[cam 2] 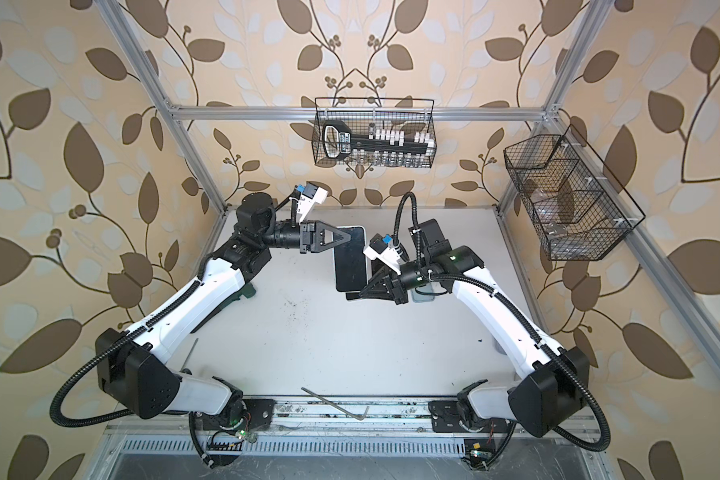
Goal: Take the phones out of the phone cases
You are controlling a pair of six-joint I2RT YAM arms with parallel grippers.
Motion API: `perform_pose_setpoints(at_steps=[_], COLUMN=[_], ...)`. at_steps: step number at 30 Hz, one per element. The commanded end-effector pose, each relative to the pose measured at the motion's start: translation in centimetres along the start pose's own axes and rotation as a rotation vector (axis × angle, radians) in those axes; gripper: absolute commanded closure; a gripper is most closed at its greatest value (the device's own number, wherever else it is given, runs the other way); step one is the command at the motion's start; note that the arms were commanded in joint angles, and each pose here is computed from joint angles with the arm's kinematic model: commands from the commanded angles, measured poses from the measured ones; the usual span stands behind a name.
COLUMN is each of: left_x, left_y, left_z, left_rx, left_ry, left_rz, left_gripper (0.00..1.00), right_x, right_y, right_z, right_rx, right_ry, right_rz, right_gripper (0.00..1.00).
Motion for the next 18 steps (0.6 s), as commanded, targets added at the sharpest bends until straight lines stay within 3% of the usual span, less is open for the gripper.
perform_pose_setpoints(at_steps=[1,11,18], left_x=[-2.2,-2.2,-2.6], left_y=[0.7,0.6,0.6], left_z=[-2.5,-2.3,-2.8], left_rx=[-0.009,0.038,0.082], left_ry=[0.03,0.154,0.176], left_rz=[-0.124,-0.144,-0.168], left_gripper=[1.0,1.0,1.0], right_x=[0.7,1.7,2.3], right_y=[-0.1,-0.1,-0.1], right_z=[0.3,0.8,0.6], right_rx=[-0.003,0.012,0.017], right_ry=[0.107,0.129,0.127], right_rz=[0.007,0.032,0.031], right_gripper=[0.95,0.91,0.91])
Point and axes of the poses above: each gripper's point midway between its finger pads, its own y axis back along the fingers, its own z axis along the line the jaws close on, x = y × z, the point moved 9 cm from there along y, back along the fingers, and after that the axes turned 10 degrees about -y, right-handed, at the moved point
